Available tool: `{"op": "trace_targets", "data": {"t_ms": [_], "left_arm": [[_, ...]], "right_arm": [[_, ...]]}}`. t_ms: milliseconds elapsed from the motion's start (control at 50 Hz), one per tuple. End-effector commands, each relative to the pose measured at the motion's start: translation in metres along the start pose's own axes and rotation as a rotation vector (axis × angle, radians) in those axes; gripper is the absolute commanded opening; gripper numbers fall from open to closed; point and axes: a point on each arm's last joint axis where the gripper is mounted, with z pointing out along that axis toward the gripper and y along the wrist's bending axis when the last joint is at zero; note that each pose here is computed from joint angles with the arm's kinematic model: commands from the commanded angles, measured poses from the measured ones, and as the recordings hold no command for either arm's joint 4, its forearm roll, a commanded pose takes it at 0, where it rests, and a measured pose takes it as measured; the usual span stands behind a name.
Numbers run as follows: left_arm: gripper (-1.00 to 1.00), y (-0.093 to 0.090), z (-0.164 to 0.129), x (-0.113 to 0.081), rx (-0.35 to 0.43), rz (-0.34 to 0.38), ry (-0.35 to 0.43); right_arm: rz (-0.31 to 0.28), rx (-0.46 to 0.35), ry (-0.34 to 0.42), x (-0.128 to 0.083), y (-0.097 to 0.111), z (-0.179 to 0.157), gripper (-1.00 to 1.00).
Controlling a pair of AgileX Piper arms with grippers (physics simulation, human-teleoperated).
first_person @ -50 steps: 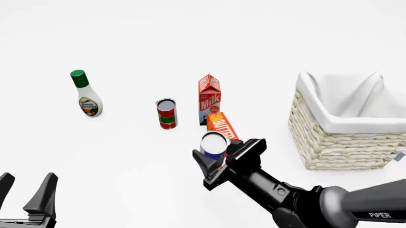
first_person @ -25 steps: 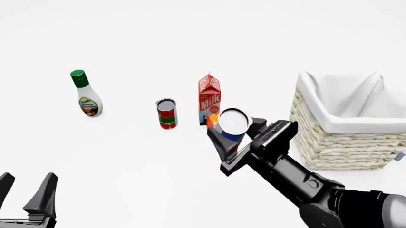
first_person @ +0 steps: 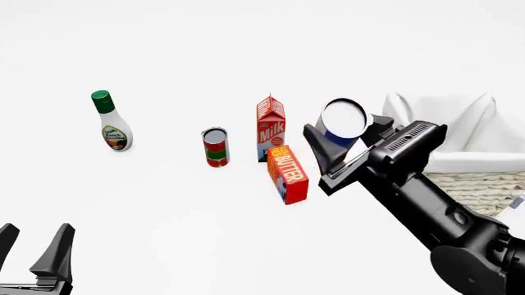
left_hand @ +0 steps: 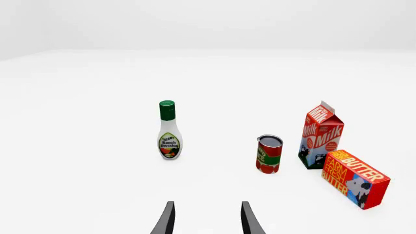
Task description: Pick the alphabet soup and place it in the basket.
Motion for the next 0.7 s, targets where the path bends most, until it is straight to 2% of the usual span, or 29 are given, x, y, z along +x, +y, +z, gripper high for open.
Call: {"op": "trace_targets", "data": {"t_ms": [20, 220, 700], "left_arm": [[1.00, 0.000, 0.000, 0.000, 0.000, 0.000, 0.000], [1.00, 0.000, 0.000, 0.000, 0.000, 0.000, 0.000], [1.00, 0.000, 0.000, 0.000, 0.000, 0.000, 0.000]], "right_arm": [[-0.039, 0.075, -0.038, -0.026, -0.019, -0.009, -1.00], [-0.090, 0.142, -0.041, -0.044, -0.035, -0.015, -1.00], [-0.151, 0.339, -0.023, -0.062, -0.072, -0.041, -1.00]]}}
